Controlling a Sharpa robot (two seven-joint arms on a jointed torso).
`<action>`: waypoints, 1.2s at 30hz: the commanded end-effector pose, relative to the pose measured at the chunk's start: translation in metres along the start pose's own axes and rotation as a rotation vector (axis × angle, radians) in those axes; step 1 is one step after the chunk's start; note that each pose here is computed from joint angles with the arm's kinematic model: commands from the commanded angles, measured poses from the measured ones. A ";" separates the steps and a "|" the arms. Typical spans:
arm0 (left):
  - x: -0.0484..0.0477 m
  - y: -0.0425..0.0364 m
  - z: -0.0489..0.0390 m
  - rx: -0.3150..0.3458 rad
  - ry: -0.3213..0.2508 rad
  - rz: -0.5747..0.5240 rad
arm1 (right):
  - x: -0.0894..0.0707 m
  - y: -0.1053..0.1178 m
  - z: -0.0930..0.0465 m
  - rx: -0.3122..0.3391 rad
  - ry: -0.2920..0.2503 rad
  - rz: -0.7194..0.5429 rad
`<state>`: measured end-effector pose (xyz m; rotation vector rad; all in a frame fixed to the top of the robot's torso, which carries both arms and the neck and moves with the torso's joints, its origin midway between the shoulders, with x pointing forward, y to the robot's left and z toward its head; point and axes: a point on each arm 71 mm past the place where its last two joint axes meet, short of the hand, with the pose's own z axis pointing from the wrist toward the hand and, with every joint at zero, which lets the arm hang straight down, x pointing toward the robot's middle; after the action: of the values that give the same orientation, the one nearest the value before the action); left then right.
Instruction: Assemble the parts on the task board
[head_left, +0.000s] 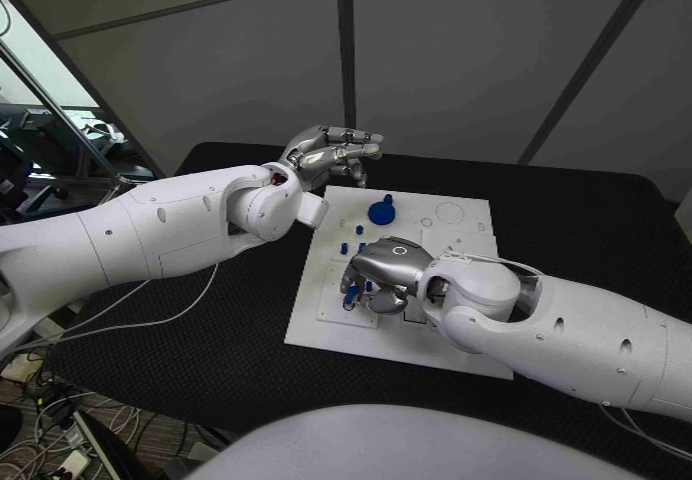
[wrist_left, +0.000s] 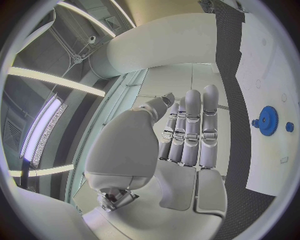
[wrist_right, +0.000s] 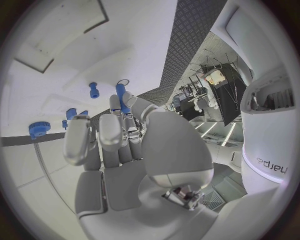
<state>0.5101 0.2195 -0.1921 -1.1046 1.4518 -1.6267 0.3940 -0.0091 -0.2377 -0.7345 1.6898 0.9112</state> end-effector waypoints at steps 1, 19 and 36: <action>0.0012 -0.0013 0.0009 0.005 0.012 -0.008 | 0.003 0.001 0.000 -0.013 0.044 -0.023; 0.0010 -0.0009 0.0008 0.000 0.014 -0.009 | 0.015 0.007 -0.003 -0.037 0.085 -0.024; 0.0006 -0.0010 0.0004 -0.002 0.015 -0.009 | 0.015 0.004 -0.005 -0.015 0.083 -0.037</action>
<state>0.5103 0.2197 -0.1926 -1.1063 1.4588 -1.6276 0.3833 -0.0092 -0.2453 -0.8005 1.7070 0.9186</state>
